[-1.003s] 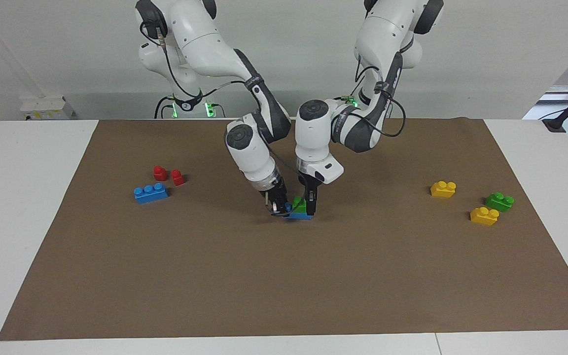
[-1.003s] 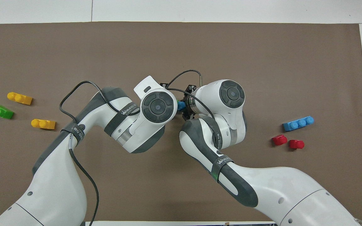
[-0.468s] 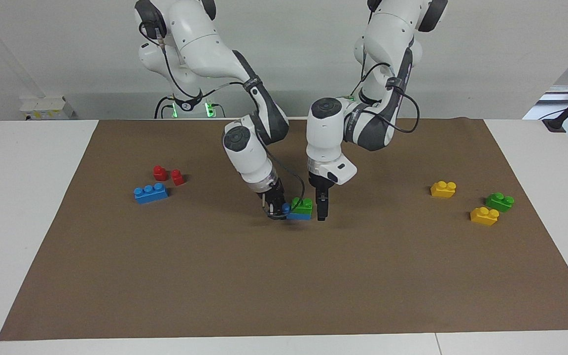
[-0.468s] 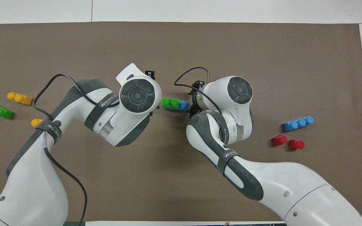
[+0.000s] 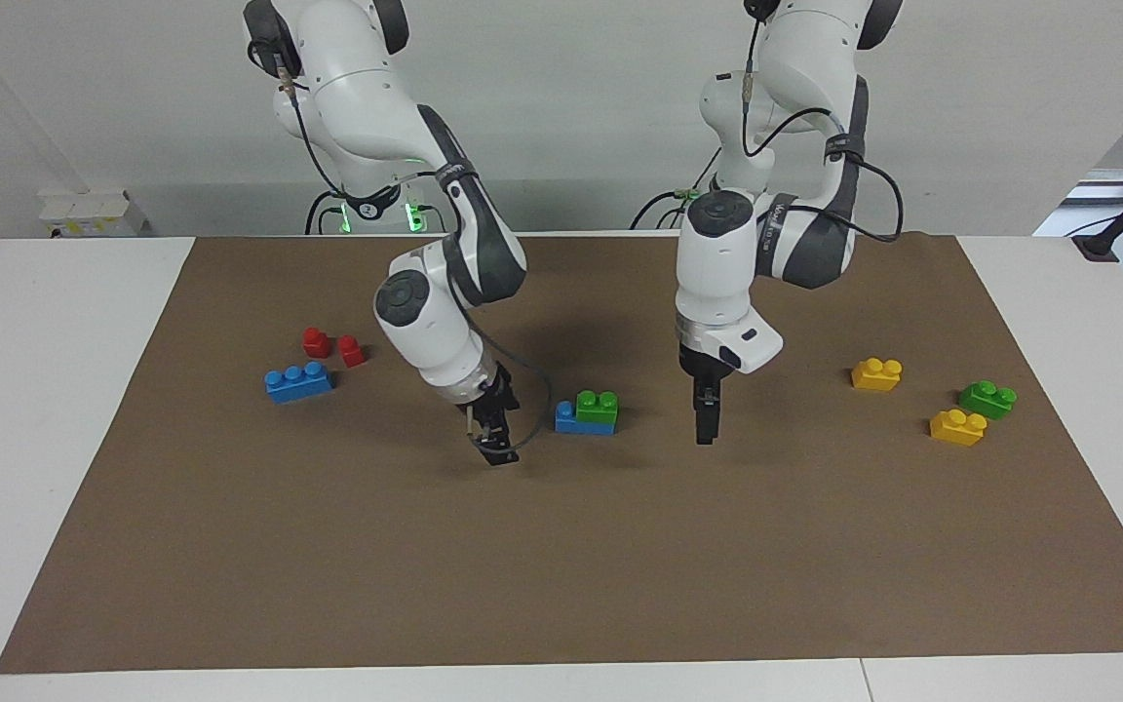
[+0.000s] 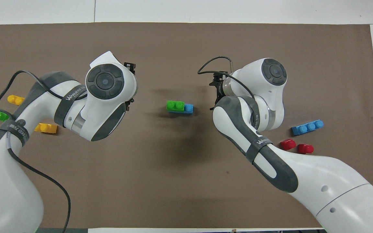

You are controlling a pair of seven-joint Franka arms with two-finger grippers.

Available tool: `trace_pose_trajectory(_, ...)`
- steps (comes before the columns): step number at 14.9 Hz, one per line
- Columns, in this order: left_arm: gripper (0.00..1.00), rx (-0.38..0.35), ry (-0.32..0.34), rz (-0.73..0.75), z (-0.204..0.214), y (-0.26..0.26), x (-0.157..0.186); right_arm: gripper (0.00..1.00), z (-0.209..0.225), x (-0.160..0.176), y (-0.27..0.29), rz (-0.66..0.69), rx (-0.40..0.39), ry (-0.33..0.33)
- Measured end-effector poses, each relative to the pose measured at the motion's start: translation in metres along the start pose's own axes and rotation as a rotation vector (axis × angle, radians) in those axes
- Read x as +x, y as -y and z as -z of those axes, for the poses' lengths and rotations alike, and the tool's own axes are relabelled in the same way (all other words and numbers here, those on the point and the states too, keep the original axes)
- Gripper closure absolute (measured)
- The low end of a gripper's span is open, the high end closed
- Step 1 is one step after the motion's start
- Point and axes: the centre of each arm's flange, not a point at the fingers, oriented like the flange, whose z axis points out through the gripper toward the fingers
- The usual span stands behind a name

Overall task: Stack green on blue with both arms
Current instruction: 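Open both grippers and lower the joined bricks onto the table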

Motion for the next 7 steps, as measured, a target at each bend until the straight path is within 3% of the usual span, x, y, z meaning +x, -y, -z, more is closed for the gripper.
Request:
trace_pose_trajectory(5,0.0,0.074,-0.027,-0.219,-0.011,0.003,0.056,0.0,0.066,0.079,0.009,0.331,-0.028,0.007)
trace_pose_trajectory(7,0.0,0.107,-0.032,-0.339,-0.012,0.005,0.083,0.0,0.092,0.102,0.008,0.491,-0.037,-0.029)
